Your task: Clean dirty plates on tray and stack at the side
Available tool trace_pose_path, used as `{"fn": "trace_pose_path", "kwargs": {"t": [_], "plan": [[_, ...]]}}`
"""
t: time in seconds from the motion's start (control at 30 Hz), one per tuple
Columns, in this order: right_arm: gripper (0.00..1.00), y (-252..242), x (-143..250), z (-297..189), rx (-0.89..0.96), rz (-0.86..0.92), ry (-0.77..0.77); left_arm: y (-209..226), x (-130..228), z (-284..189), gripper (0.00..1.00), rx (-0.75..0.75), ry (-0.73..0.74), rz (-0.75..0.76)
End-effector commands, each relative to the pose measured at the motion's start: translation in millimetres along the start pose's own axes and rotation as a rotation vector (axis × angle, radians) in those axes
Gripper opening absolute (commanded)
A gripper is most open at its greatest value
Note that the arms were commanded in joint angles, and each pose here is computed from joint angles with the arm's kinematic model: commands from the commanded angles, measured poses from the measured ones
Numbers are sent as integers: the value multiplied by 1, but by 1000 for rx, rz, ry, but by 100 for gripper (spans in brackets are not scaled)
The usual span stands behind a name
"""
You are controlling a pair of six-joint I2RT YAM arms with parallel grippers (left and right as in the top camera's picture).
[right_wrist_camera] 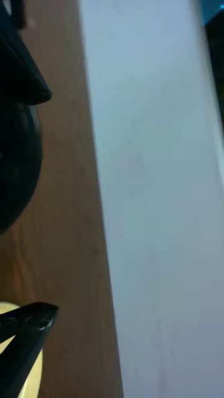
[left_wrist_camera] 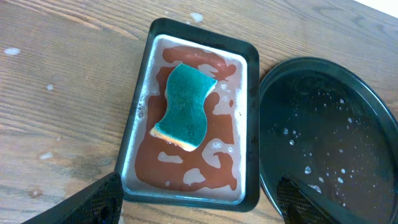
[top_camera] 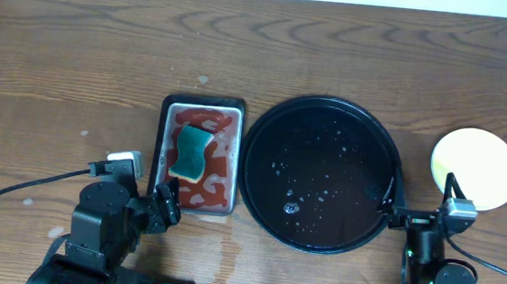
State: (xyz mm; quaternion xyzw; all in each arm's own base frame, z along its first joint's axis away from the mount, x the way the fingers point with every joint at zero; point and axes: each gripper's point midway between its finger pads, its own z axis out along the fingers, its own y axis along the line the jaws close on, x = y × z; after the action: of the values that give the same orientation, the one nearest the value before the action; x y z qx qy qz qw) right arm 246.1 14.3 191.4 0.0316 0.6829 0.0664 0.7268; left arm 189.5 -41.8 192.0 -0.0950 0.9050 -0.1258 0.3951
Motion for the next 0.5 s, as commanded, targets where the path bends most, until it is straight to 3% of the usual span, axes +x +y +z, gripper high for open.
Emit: {"fn": "trace_pose_path", "kwargs": {"t": [0.0, 0.03, 0.47], "plan": [[99, -3, 26, -2, 2, -110, 104, 0, 2, 1, 80, 3, 5, 7], [99, -4, 38, -3, -2, -111, 156, 0, 2, 1, 80, 3, 5, 7], [99, -2, 35, -3, -12, -135, 141, 0, 2, 1, 80, 3, 5, 7]]}}
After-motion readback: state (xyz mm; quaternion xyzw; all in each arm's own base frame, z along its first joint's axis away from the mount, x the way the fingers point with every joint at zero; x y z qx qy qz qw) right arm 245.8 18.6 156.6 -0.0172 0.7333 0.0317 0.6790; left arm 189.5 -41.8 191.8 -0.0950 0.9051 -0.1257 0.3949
